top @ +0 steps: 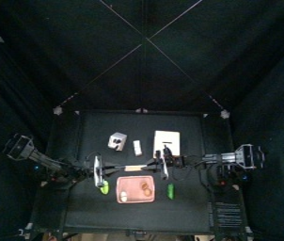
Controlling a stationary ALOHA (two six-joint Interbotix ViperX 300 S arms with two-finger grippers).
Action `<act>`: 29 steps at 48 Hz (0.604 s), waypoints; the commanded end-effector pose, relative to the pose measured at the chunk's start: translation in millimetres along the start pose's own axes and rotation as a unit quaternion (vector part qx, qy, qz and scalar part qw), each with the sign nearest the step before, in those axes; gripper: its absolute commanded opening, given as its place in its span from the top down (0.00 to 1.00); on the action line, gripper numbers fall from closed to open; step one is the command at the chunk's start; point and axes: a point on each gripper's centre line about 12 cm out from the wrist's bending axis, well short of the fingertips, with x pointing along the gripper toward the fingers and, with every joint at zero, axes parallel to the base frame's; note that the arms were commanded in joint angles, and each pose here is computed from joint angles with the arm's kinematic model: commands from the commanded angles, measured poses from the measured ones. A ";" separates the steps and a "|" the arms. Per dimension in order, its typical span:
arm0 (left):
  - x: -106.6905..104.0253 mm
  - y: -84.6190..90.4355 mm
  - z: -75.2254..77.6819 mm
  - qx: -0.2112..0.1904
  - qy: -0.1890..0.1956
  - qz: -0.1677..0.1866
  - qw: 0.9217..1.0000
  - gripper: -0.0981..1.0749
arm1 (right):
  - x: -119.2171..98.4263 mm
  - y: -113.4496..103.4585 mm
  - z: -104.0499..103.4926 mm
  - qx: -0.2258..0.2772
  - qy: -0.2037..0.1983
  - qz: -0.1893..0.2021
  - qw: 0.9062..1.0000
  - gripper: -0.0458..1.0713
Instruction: Grab cleaver with both hands
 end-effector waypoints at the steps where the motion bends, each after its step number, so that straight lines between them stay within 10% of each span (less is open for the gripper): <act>1: 2.4 0.4 3.4 -0.002 -0.009 0.004 1.000 0.53 | 2.1 2.0 13.0 -0.003 -0.020 0.005 1.000 0.52; 29: -10.4 7.1 -12.4 0.013 0.028 -0.003 1.000 0.53 | 2.2 -0.7 12.2 -0.009 -0.017 0.004 1.000 0.63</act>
